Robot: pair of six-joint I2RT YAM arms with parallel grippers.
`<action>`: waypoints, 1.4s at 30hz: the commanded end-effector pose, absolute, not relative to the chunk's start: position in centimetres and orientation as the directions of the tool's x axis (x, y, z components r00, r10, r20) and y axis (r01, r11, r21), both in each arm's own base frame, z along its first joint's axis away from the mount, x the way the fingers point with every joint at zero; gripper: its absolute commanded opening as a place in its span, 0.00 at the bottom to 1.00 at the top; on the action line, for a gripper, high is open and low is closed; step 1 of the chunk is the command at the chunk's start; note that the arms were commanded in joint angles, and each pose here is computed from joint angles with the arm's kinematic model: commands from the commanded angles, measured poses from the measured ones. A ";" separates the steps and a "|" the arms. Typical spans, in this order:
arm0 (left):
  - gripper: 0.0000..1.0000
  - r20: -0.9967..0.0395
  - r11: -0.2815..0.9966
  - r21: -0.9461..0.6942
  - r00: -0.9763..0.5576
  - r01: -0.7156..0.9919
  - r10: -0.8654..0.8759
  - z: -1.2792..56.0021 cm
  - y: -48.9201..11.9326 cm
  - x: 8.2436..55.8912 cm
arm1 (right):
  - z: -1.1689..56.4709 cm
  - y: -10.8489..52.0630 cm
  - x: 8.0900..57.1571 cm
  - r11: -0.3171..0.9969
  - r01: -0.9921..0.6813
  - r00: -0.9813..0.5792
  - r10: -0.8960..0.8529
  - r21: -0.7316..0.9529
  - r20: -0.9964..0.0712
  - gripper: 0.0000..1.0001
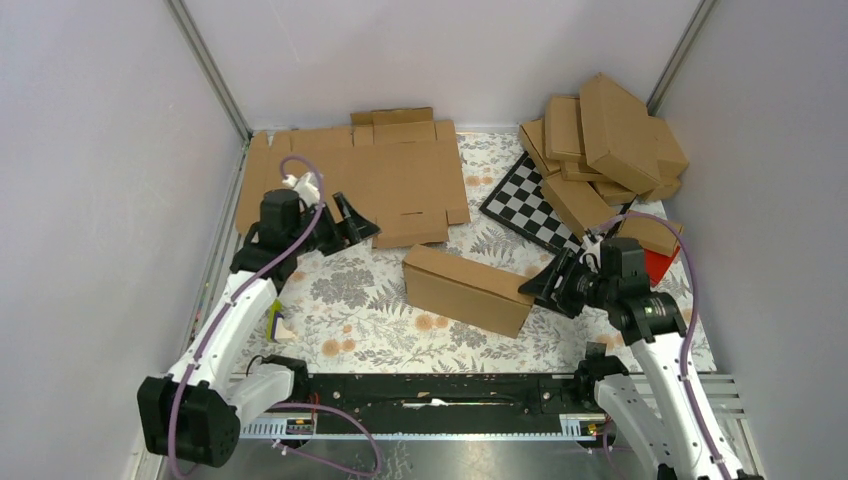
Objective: Fold the paper box
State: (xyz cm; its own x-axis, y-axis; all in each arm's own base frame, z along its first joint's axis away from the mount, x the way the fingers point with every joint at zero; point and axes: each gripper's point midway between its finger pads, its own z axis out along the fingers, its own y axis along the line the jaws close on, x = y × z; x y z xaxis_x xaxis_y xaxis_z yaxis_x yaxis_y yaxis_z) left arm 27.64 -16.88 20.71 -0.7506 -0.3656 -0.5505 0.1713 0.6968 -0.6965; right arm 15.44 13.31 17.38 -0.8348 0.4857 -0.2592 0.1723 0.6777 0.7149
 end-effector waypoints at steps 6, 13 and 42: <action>0.81 -0.560 0.725 -0.683 -0.705 0.095 -0.435 20.6 -13.2 27.8 | 18.3 16.0 18.9 0.652 0.058 -0.846 0.434 0.756 -0.310 0.58; 0.83 -0.577 0.743 -0.666 -0.679 0.070 -0.453 21.2 -12.4 27.9 | 18.9 16.7 21.1 0.684 -0.002 -0.842 0.392 0.730 -0.370 0.62; 0.63 -0.523 0.645 -0.734 -0.782 0.212 -0.339 22.0 -17.4 25.9 | 19.6 14.9 19.2 0.756 -0.065 -0.826 0.326 0.652 -0.460 0.56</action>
State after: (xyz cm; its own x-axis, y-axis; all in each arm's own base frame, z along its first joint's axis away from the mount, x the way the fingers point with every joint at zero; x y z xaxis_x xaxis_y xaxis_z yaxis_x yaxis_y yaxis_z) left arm 25.44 -15.66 19.17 -0.8013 -0.3727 -0.4679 0.0944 0.6936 -0.7142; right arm 20.06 14.45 19.81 -0.8115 0.3384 -0.4763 -0.0483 0.7736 0.6318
